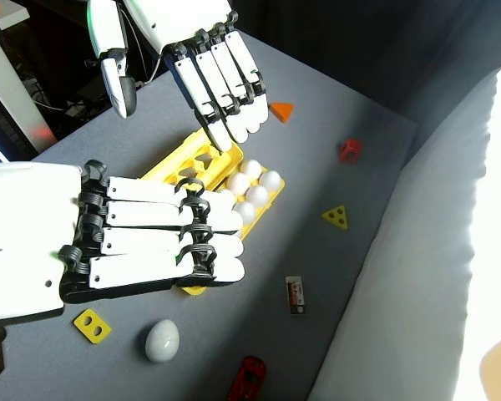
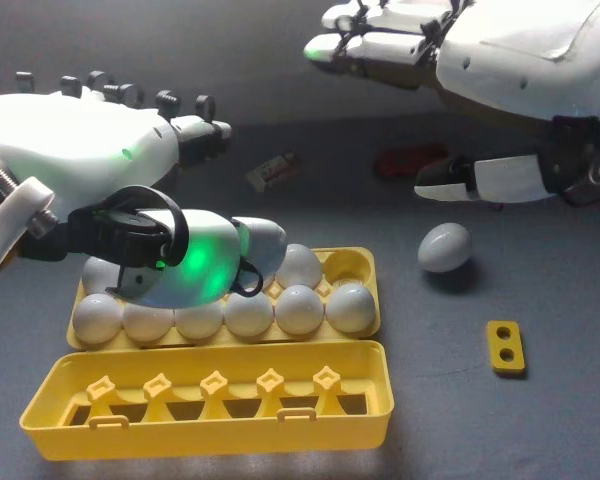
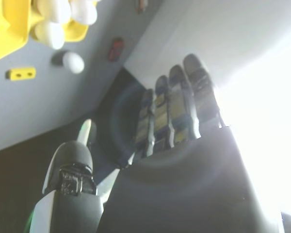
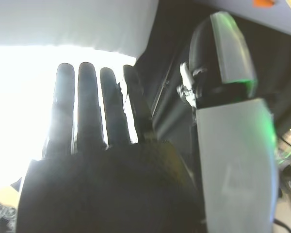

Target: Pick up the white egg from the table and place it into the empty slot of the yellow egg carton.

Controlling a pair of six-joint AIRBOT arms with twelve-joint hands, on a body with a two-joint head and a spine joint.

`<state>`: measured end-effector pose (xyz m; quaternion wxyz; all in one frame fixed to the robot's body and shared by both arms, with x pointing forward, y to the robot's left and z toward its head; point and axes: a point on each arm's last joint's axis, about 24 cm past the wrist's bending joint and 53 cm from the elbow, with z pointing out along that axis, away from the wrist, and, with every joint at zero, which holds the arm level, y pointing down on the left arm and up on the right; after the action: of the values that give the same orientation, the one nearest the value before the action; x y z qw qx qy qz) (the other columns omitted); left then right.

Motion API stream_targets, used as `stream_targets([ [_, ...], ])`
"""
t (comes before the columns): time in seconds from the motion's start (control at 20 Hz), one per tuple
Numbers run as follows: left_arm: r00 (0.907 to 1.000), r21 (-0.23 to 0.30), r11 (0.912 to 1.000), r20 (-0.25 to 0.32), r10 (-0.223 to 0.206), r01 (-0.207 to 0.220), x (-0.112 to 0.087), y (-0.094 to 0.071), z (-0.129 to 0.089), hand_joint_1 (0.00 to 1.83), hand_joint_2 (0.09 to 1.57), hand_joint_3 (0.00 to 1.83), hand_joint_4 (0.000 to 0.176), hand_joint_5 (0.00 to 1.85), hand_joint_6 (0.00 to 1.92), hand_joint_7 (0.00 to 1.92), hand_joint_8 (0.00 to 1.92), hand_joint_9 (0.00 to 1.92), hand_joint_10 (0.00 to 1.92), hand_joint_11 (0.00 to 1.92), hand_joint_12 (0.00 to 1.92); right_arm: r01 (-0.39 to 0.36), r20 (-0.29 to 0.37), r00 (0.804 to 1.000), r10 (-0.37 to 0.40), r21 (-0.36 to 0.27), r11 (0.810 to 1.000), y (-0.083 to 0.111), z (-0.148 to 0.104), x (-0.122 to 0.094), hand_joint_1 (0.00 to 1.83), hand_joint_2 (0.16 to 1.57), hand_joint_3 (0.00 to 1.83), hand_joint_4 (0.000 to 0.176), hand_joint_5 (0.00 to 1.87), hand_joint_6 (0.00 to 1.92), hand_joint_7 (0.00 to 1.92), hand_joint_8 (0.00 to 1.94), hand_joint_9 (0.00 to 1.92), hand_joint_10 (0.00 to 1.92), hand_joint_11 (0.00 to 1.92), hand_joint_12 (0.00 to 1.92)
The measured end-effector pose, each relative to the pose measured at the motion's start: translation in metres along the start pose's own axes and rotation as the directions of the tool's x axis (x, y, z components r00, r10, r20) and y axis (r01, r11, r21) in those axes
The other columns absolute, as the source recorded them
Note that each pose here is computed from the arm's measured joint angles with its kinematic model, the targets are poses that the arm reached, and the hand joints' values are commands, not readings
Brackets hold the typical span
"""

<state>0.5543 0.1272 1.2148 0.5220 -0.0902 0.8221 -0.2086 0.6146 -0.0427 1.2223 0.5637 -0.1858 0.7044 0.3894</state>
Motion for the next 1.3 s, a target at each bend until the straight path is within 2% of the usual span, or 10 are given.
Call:
stream_targets([
  [0.15,0.9999,0.018,0.9998,-0.004,0.011,-0.011,0.001,-0.004,0.000,0.00,1.29,0.01,0.004,0.11,0.00,0.15,0.00,0.15,0.00,0.00,0.57,-0.026,-0.108,0.994,0.033,0.068,0.997,-0.010,0.013,0.014,1.11,1.09,0.00,0.000,0.22,0.02,0.09,0.00,0.17,0.02,0.00,0.40],
  [0.25,0.9999,0.024,0.9996,-0.003,0.013,-0.013,0.000,-0.005,0.000,0.00,1.29,0.00,0.005,0.13,0.01,0.15,0.00,0.15,0.00,0.00,0.60,-0.083,-0.211,0.971,0.115,0.156,0.984,-0.031,0.019,0.037,1.11,1.09,0.00,0.004,0.32,0.06,0.05,0.00,0.18,0.02,0.00,0.39],
  [0.45,0.9998,0.009,0.9998,0.007,0.019,-0.019,-0.004,0.001,0.001,0.00,1.30,0.00,0.005,0.14,0.01,0.15,0.00,0.15,0.00,0.00,0.61,-0.068,-0.321,0.935,0.150,0.254,0.965,-0.057,0.015,0.057,1.12,1.09,0.00,0.005,0.41,0.10,0.04,0.00,0.16,0.01,0.00,0.39],
  [0.55,0.9998,0.014,0.9997,0.006,0.020,-0.020,-0.003,0.000,0.001,0.00,1.30,0.00,0.005,0.14,0.01,0.15,0.00,0.15,0.00,0.00,0.61,-0.084,-0.327,0.927,0.183,0.294,0.952,-0.066,0.019,0.061,1.13,1.09,0.00,0.006,0.46,0.12,0.04,0.00,0.17,0.01,0.00,0.40],
  [0.6,0.9998,0.018,0.9996,0.003,0.019,-0.019,-0.003,-0.001,0.001,0.00,1.30,0.00,0.005,0.14,0.01,0.15,0.00,0.15,0.00,0.00,0.61,-0.061,-0.330,0.928,0.173,0.323,0.945,-0.073,0.023,0.065,1.13,1.09,0.00,0.006,0.42,0.22,0.04,0.00,0.17,0.01,0.00,0.41],
  [0.75,0.9998,0.015,0.9997,0.005,0.021,-0.021,-0.003,-0.001,0.001,0.00,1.30,0.00,0.005,0.14,0.01,0.16,0.00,0.15,0.00,0.00,0.61,-0.056,-0.326,0.929,0.175,0.343,0.938,-0.083,0.027,0.066,1.13,1.08,0.00,0.006,0.39,0.38,0.04,0.00,0.18,0.01,0.00,0.45],
  [0.8,0.9998,0.013,0.9997,0.004,0.021,-0.021,-0.003,0.000,0.001,0.00,1.30,0.00,0.006,0.14,0.01,0.17,0.01,0.16,0.01,0.00,0.61,-0.053,-0.321,0.930,0.178,0.362,0.930,-0.089,0.028,0.068,1.13,1.08,0.00,0.004,0.27,0.72,0.04,0.00,0.17,0.00,0.00,0.43],
  [0.95,0.9998,0.013,0.9997,0.003,0.021,-0.021,-0.002,-0.001,0.000,0.00,1.30,0.00,0.006,0.14,0.00,0.17,0.00,0.16,0.00,0.00,0.65,-0.022,-0.284,0.946,0.157,0.428,0.904,-0.113,0.040,0.071,1.13,1.08,0.00,0.004,0.25,0.74,0.04,0.00,0.17,0.00,0.00,0.45],
  [1.2,0.9998,0.004,0.9998,0.004,0.020,-0.020,-0.002,0.002,0.000,0.00,1.30,0.00,0.006,0.15,0.01,0.17,0.00,0.16,0.00,0.00,0.65,-0.024,-0.326,0.927,0.184,0.439,0.898,-0.114,0.046,0.101,1.12,1.07,0.00,0.004,0.25,0.75,0.05,0.00,0.17,0.00,0.00,0.45],
  [1.3,0.9998,0.005,0.9998,0.004,0.020,-0.020,-0.002,0.001,0.000,0.00,1.30,0.00,0.006,0.14,0.00,0.17,0.00,0.17,0.00,0.00,0.66,-0.010,-0.329,0.929,0.173,0.443,0.896,-0.116,0.046,0.104,1.12,1.07,0.00,0.003,0.24,0.75,0.05,0.00,0.17,0.00,0.00,0.45],
])
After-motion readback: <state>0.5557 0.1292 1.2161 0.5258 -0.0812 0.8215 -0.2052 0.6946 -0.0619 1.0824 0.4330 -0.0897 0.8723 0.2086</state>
